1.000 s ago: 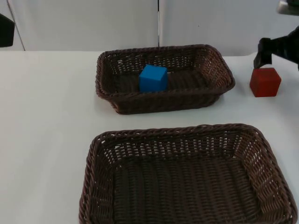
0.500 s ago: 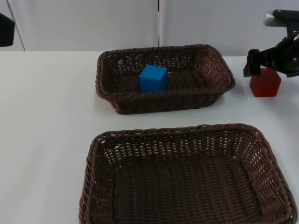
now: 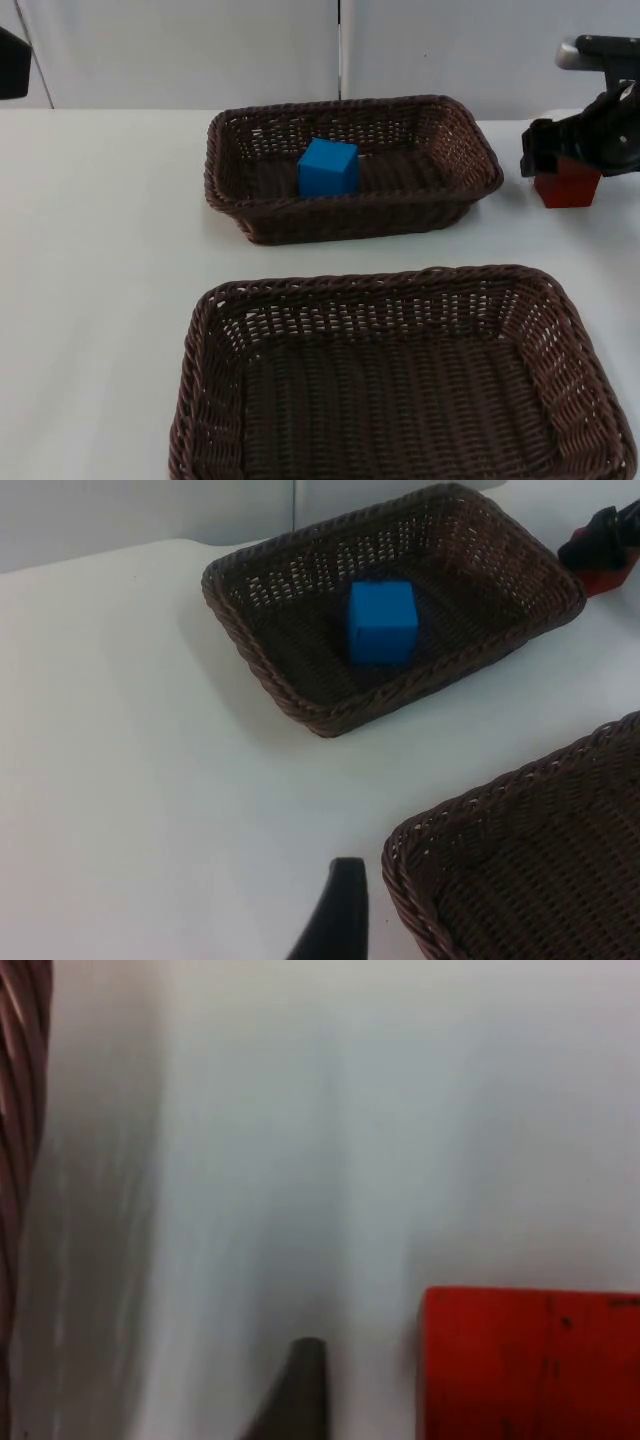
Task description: Pick up one cube with the left hand and place it into the upper basket. Pick up one cube with the right hand and place it into the lower basket.
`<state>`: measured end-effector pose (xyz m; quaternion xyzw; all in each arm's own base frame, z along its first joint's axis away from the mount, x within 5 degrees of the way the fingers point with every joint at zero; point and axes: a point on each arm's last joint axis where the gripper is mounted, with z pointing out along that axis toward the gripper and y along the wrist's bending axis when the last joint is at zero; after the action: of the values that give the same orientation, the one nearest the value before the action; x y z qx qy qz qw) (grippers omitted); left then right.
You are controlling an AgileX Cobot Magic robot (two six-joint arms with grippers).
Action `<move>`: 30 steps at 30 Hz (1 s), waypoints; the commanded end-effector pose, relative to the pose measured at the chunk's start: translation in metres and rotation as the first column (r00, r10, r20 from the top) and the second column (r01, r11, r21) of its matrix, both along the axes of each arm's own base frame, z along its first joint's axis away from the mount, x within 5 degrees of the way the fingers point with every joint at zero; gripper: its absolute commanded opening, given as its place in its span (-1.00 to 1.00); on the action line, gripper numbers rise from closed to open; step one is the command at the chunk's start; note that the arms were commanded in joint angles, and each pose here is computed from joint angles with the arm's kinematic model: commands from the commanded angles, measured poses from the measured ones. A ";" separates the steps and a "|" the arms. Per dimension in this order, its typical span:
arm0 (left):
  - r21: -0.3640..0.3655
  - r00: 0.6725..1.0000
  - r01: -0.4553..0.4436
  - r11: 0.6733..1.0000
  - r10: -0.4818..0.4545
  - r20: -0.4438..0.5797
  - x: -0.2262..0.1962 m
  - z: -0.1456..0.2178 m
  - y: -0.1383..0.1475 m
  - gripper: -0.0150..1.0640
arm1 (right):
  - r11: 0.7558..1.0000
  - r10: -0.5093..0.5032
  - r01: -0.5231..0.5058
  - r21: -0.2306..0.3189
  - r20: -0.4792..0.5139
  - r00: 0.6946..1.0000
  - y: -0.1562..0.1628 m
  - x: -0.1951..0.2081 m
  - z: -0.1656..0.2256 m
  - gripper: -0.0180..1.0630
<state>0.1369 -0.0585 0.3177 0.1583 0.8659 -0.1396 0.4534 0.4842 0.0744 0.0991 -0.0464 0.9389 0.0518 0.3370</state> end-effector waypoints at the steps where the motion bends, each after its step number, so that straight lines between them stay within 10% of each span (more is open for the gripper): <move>1: -0.002 1.000 -0.008 1.000 0.008 0.009 0.000 -0.001 0.001 0.46 | 1.000 0.013 -0.013 -0.008 -0.004 1.000 0.002 0.000 0.000 0.35; 11: -0.002 1.000 -0.008 1.000 0.008 0.009 0.000 -0.001 0.001 0.46 | 1.000 0.020 -0.020 -0.004 -0.006 1.000 0.002 -0.003 0.020 -0.98; 30: 0.005 1.000 -0.007 1.000 0.007 0.010 0.000 -0.001 0.001 0.46 | 0.997 0.076 -0.075 -0.013 0.133 0.988 -0.003 -0.050 0.184 -0.97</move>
<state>0.1370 -0.0585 0.3179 0.1580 0.8654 -0.1396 0.4545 0.4386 0.0705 0.2741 -0.0785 0.9142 0.0603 0.3930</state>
